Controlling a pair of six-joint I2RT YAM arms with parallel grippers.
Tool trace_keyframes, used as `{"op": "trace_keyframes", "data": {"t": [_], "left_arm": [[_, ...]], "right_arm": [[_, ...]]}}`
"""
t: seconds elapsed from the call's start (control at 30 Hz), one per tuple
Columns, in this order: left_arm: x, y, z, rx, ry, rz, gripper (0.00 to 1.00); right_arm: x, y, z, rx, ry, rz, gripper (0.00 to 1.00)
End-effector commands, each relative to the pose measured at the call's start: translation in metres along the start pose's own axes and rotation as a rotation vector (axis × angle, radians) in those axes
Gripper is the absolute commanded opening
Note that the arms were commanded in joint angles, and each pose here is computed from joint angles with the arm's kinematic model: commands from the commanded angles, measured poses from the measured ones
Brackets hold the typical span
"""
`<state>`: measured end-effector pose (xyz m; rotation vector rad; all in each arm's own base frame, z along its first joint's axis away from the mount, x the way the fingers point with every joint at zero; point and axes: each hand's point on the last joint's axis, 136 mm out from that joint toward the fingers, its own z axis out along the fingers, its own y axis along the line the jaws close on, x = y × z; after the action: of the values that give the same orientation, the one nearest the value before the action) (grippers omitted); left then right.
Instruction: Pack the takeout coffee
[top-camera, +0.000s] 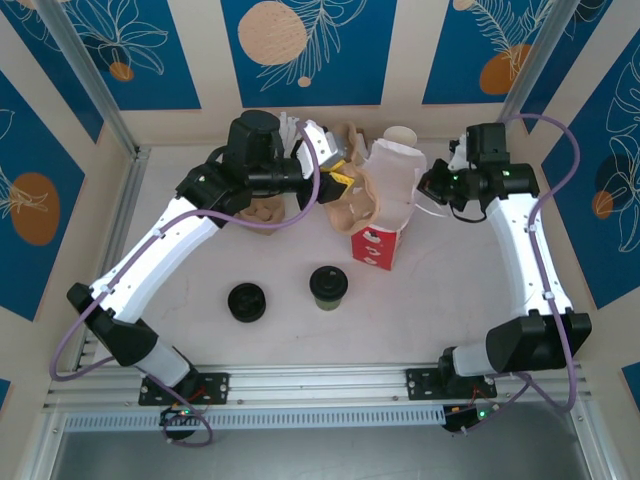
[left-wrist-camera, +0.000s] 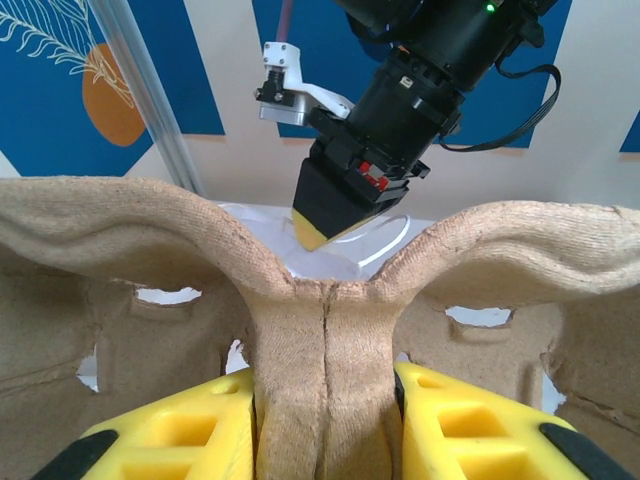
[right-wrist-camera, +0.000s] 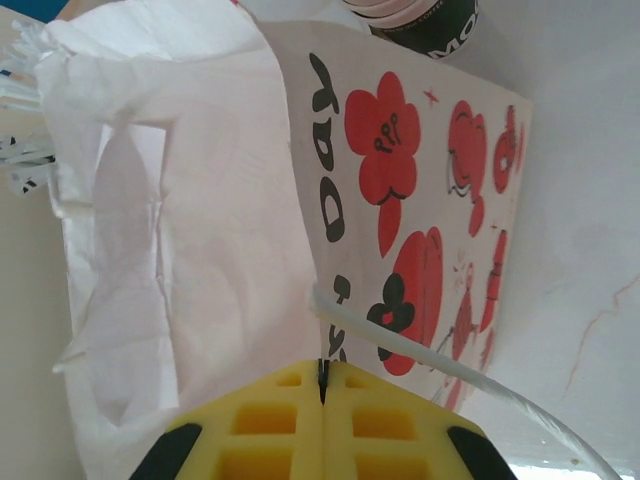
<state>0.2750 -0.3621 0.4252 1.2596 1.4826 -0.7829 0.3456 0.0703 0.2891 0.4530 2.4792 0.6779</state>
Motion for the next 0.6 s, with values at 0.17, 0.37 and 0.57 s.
{"op": "trace_keyframes", "data": {"t": [0.17, 0.37, 0.57], "left_arm": [[-0.023, -0.017, 0.003, 0.083, -0.075, 0.016, 0.33], [-0.023, -0.029, 0.011, 0.135, -0.066, 0.015, 0.33], [-0.02, -0.046, 0.027, 0.211, -0.048, 0.003, 0.33]], "right_arm": [[0.025, 0.014, -0.042, -0.074, 0.053, -0.125, 0.0], [0.043, 0.018, -0.052, -0.105, 0.114, -0.151, 0.0], [0.057, 0.02, -0.055, -0.13, 0.158, -0.176, 0.0]]}}
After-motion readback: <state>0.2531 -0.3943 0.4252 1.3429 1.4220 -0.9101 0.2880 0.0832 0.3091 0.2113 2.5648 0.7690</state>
